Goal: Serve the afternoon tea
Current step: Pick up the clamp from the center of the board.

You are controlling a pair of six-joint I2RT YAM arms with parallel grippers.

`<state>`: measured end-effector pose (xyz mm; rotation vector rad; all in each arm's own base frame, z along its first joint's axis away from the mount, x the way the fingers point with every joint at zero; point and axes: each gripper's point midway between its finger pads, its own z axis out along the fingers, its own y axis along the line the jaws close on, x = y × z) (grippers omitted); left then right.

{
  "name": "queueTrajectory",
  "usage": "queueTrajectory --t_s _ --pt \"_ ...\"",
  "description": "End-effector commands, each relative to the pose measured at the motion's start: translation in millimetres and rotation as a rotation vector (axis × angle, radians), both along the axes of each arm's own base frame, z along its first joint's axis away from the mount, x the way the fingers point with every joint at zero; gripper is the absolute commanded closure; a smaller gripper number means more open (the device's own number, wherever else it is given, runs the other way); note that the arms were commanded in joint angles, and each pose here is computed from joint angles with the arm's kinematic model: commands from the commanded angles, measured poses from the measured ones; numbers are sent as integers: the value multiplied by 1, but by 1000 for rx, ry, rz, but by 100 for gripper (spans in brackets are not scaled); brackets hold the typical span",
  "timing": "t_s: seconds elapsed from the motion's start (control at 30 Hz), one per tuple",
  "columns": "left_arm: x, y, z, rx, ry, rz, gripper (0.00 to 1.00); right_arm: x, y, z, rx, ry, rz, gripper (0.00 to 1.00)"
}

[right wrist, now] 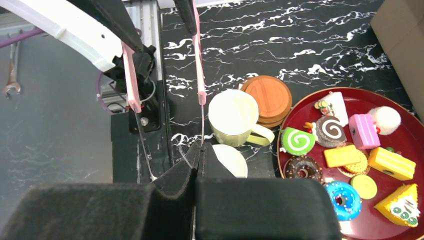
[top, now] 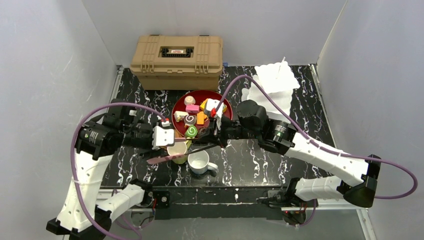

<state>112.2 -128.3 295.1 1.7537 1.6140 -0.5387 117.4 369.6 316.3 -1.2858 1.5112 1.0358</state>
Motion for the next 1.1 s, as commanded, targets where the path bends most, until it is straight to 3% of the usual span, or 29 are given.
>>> queueTrajectory --t_s 0.0,0.2,0.47,0.57,0.73,0.77,0.83,0.9,1.0,1.07 --pt "-2 -2 12 -65 -76 21 48 -15 3 47 135 -16 76 99" --pt "-4 -4 20 -72 -66 13 47 -20 2 47 123 -6 105 99" --pt "-23 3 0 7 92 -36 53 -25 3 67 190 -5 129 99" --pt "-12 0 7 -12 51 -12 66 -28 6 68 205 6 145 99" --pt "-14 -6 17 -44 64 -19 100 -30 6 63 198 19 156 99" --pt "-16 -6 17 -42 83 -21 100 -32 6 62 200 25 159 89" --pt "-22 -6 16 -38 120 -33 100 -32 6 60 198 49 154 52" --pt "-30 -6 15 -38 161 -51 100 -35 5 60 204 71 168 30" --pt "-39 -8 13 -48 234 -59 100 -42 8 66 215 93 228 6" --pt "-42 -10 11 -57 278 -49 100 -44 11 72 216 101 267 2"
